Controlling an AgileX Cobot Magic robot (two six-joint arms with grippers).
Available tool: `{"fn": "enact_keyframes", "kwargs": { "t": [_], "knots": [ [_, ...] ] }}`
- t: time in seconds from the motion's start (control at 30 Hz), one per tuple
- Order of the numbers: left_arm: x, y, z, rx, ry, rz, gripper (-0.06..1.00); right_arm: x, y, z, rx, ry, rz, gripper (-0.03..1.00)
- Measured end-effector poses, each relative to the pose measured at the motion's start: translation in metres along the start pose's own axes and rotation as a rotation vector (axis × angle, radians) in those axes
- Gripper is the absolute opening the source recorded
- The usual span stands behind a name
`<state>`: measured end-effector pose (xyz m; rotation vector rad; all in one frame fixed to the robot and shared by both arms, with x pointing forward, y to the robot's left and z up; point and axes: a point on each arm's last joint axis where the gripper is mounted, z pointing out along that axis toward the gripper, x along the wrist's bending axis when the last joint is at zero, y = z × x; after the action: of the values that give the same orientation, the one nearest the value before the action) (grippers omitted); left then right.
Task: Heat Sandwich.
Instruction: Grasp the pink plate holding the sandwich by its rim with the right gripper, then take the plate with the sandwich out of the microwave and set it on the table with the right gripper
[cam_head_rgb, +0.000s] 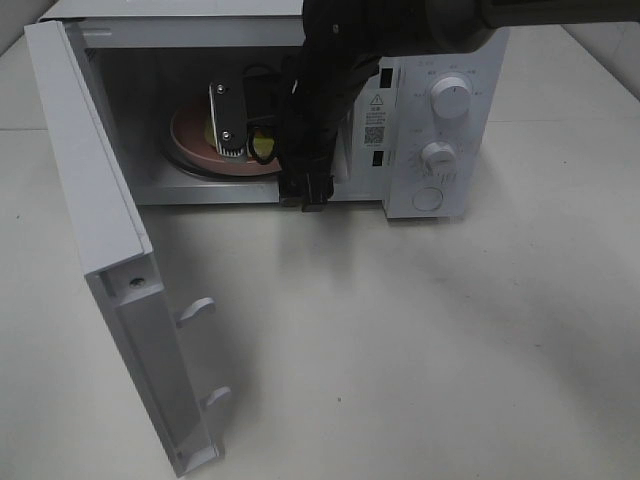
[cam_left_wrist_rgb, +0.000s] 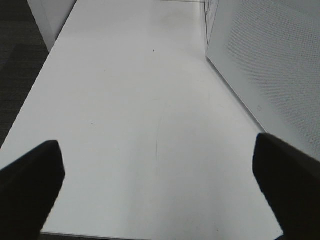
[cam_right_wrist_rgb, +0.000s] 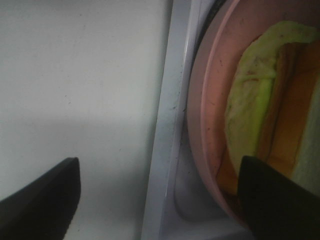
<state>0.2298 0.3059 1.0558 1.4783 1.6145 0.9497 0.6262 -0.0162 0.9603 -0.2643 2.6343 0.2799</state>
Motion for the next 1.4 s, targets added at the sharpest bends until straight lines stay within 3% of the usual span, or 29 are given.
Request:
{"fn": "enact_keyframes", "kwargs": {
  "t": [0.33, 0.83, 1.0, 1.1, 1.13, 1.17, 1.2, 1.23, 1.27, 1.33, 1.4],
  "knots": [
    [0.0, 0.0, 0.0, 0.0, 0.0, 0.0, 0.97, -0.021, 0.008, 0.027, 0.0, -0.069, 0.015, 0.8],
    [0.0, 0.0, 0.0, 0.0, 0.0, 0.0, 0.97, -0.019, 0.004, 0.061, 0.027, -0.058, 0.029, 0.78],
    [0.0, 0.0, 0.0, 0.0, 0.0, 0.0, 0.97, -0.021, 0.003, 0.06, 0.031, -0.06, 0.03, 0.71],
    [0.0, 0.0, 0.0, 0.0, 0.0, 0.0, 0.97, -0.019, 0.002, 0.061, 0.041, -0.044, 0.058, 0.57],
    [0.0, 0.0, 0.0, 0.0, 0.0, 0.0, 0.97, -0.019, 0.002, 0.061, 0.041, -0.044, 0.058, 0.57],
    [0.0, 0.0, 0.0, 0.0, 0.0, 0.0, 0.97, -0.018, 0.001, 0.061, 0.049, -0.031, 0.077, 0.5],
    [0.0, 0.0, 0.0, 0.0, 0.0, 0.0, 0.97, -0.018, 0.001, 0.061, 0.05, -0.033, 0.077, 0.33],
    [0.0, 0.0, 0.0, 0.0, 0.0, 0.0, 0.97, -0.018, 0.001, 0.061, 0.05, -0.031, 0.082, 0.24],
    [0.0, 0.0, 0.0, 0.0, 0.0, 0.0, 0.97, -0.018, 0.001, 0.061, 0.05, -0.031, 0.082, 0.24],
    [0.0, 0.0, 0.0, 0.0, 0.0, 0.0, 0.97, -0.022, 0.002, 0.056, 0.044, -0.056, 0.073, 0.13],
    [0.0, 0.0, 0.0, 0.0, 0.0, 0.0, 0.97, -0.022, 0.002, 0.055, 0.05, -0.047, 0.075, 0.13]
  ]
}}
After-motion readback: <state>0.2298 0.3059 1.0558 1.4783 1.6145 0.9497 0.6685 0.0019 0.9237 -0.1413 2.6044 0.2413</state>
